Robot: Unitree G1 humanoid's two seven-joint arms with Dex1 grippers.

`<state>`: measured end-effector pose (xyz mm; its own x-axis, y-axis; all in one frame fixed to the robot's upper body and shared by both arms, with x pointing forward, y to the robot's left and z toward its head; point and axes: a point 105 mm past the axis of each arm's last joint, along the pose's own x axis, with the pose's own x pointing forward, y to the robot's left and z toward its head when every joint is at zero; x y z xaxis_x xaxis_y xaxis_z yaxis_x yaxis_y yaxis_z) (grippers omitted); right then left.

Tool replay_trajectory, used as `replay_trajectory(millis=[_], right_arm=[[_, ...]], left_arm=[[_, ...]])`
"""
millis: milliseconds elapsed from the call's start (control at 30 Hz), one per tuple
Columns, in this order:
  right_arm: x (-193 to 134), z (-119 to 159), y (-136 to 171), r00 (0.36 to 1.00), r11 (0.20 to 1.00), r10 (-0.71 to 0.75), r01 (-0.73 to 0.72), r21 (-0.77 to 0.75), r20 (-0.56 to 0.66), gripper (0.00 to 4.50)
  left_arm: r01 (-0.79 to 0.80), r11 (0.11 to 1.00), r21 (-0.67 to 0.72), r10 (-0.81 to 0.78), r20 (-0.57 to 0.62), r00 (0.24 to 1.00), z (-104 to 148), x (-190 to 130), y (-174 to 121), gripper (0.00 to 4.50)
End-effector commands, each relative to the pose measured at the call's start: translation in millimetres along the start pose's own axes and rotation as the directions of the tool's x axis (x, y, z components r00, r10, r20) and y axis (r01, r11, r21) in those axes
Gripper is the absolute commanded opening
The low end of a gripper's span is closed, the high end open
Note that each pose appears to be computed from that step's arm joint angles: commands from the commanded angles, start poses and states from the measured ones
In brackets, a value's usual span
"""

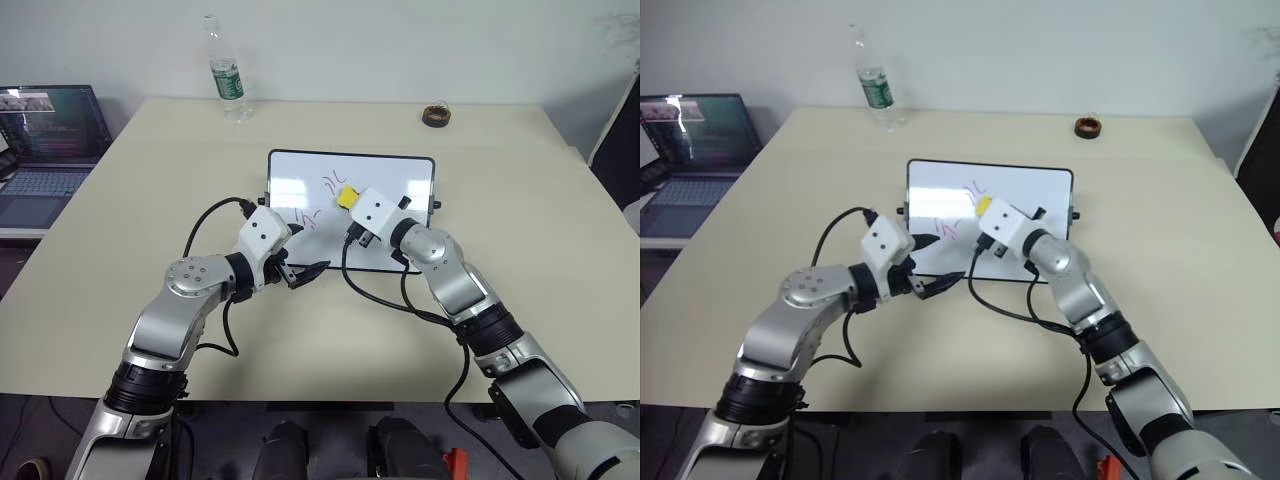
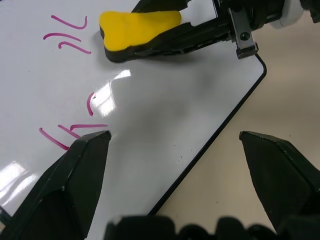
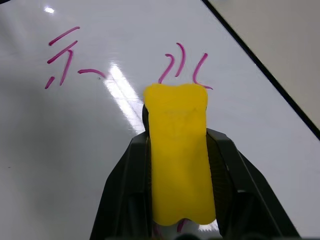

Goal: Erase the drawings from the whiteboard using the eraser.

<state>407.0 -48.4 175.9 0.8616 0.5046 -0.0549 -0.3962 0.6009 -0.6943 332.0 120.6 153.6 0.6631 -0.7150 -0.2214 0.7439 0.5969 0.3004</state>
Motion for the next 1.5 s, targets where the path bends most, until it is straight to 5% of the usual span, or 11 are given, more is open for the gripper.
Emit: replay_trajectory(millis=[33,233,467,600,933,1200,1433,1500], right_arm=[[-12.5,-25.7,-20.7,0.994,0.998,-0.064,0.066,0.018,-0.084,1.12],[-30.8,-40.2,34.4,0.968,0.972,0.218,-0.227,-0.058,-0.127,1.12],[-25.0,-36.7,-26.8,0.987,0.993,-0.11,0.104,-0.061,-0.118,1.12],[-23.3,-31.9,-34.6,0.986,0.99,-0.141,0.137,-0.042,-0.092,1.12],[-29.9,-42.4,25.3,0.967,0.973,0.201,-0.215,-0.08,-0.154,1.12],[-26.3,-39.4,-37.7,0.985,0.987,-0.11,0.092,-0.132,-0.134,1.12],[-41.1,-54.6,28.9,0.957,0.959,0.219,-0.248,-0.141,-0.193,1.12],[-42.1,-55.6,27.1,0.958,0.961,0.204,-0.235,-0.145,-0.202,1.12]], left_arm=[[-0.011,0.999,0.04,0.01,0.036,0.999,14.3,-2.9,3.4,4.5],[-0.003,0.999,0.041,0.002,0.041,0.999,16.4,-0.9,1.7,4.5],[0.004,0.999,0.042,-0.006,0.044,0.999,18.1,-0.2,0.1,4.5],[0.008,0.999,0.039,-0.01,0.045,0.999,18.8,1.0,-1.1,4.5],[0.01,0.999,0.039,-0.012,0.045,0.999,19.9,1.0,-1.9,4.5],[0.014,0.999,0.036,-0.015,0.043,0.999,17.0,-0.2,-2.3,4.5],[0.011,0.999,0.032,-0.013,0.035,0.999,11.6,-1.3,-1.5,4.5],[0.011,0.999,0.032,-0.012,0.034,0.999,11.4,-1.5,-1.6,4.5]])
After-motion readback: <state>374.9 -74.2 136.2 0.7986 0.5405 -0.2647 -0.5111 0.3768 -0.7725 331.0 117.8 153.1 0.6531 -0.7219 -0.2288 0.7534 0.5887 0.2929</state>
